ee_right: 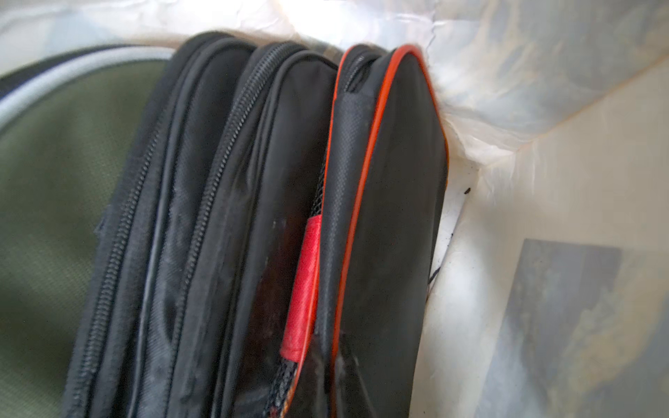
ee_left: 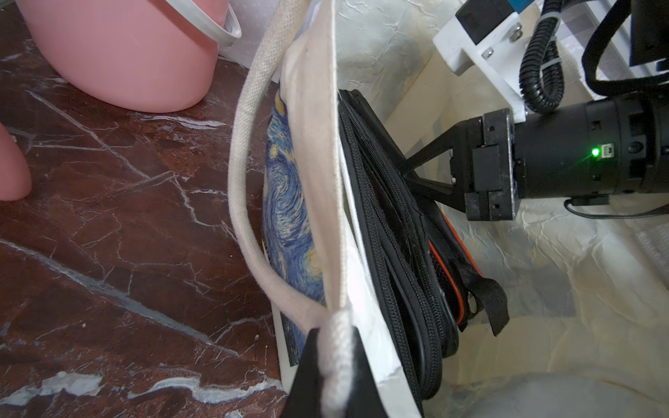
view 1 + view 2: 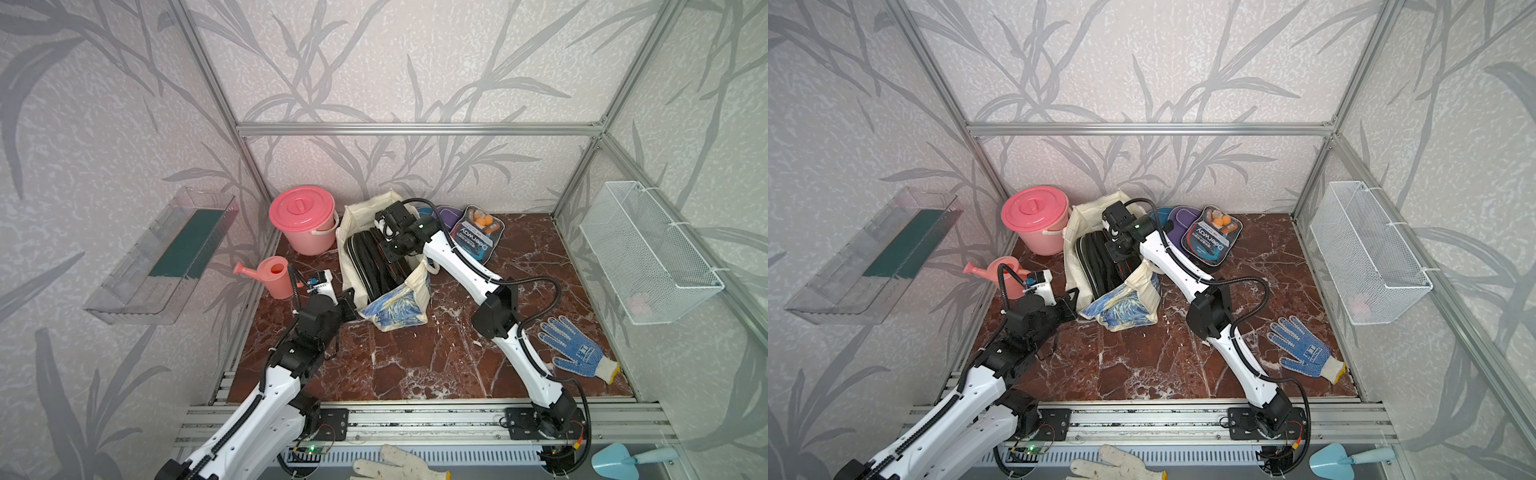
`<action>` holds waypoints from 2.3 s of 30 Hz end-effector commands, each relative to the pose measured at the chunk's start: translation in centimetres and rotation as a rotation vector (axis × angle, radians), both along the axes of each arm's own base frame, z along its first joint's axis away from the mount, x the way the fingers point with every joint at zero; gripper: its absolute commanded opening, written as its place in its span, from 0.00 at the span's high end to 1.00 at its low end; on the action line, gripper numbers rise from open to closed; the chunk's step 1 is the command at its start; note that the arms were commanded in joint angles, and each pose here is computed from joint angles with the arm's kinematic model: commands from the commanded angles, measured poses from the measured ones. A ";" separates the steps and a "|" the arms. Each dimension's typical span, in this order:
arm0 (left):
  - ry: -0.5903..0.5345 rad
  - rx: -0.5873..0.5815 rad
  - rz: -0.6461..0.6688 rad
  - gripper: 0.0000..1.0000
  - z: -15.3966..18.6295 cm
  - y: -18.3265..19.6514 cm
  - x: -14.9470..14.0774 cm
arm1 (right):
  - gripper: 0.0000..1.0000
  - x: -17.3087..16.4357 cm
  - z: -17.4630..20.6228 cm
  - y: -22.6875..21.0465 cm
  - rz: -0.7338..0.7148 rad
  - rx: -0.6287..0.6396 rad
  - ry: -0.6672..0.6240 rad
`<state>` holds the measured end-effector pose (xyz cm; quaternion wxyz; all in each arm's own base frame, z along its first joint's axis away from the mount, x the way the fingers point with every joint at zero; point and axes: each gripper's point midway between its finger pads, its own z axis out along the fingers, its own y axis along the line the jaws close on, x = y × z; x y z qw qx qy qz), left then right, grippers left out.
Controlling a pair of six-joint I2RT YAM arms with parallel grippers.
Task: Remove the ping pong set from the canvas bag
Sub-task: Pick up the ping pong set from the canvas bag.
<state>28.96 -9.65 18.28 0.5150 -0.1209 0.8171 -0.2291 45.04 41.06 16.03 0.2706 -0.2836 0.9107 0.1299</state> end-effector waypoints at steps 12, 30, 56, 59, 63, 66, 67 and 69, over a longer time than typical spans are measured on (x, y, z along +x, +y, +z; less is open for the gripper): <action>0.007 0.036 0.020 1.00 0.2 0.7 -0.4 | 1.00 -1.2 7.7 -2.4 -0.017 0.104 -0.018; -0.002 0.073 0.077 1.00 2.1 1.9 -0.3 | 1.00 -4.0 20.0 -3.7 0.018 0.412 -0.068; 0.029 0.101 0.080 1.00 1.9 1.8 0.4 | 1.00 -2.7 36.5 -16.6 -0.101 0.996 -0.227; 0.030 0.101 0.078 1.00 1.8 1.8 0.4 | 1.00 -2.1 36.6 -19.1 -0.161 1.024 -0.259; 0.031 0.101 0.076 1.00 1.8 1.7 0.4 | 1.00 -1.3 36.2 -23.2 -0.253 1.050 -0.311; 0.031 0.102 0.074 1.00 1.8 1.7 0.4 | 1.00 0.0 34.6 -25.9 -0.332 1.056 -0.325; 0.032 0.102 0.074 1.00 1.8 1.7 0.4 | 1.00 0.3 34.1 -26.6 -0.350 1.062 -0.327; 0.033 0.102 0.071 1.00 1.7 1.7 0.4 | 1.00 1.2 32.7 -28.1 -0.401 1.062 -0.338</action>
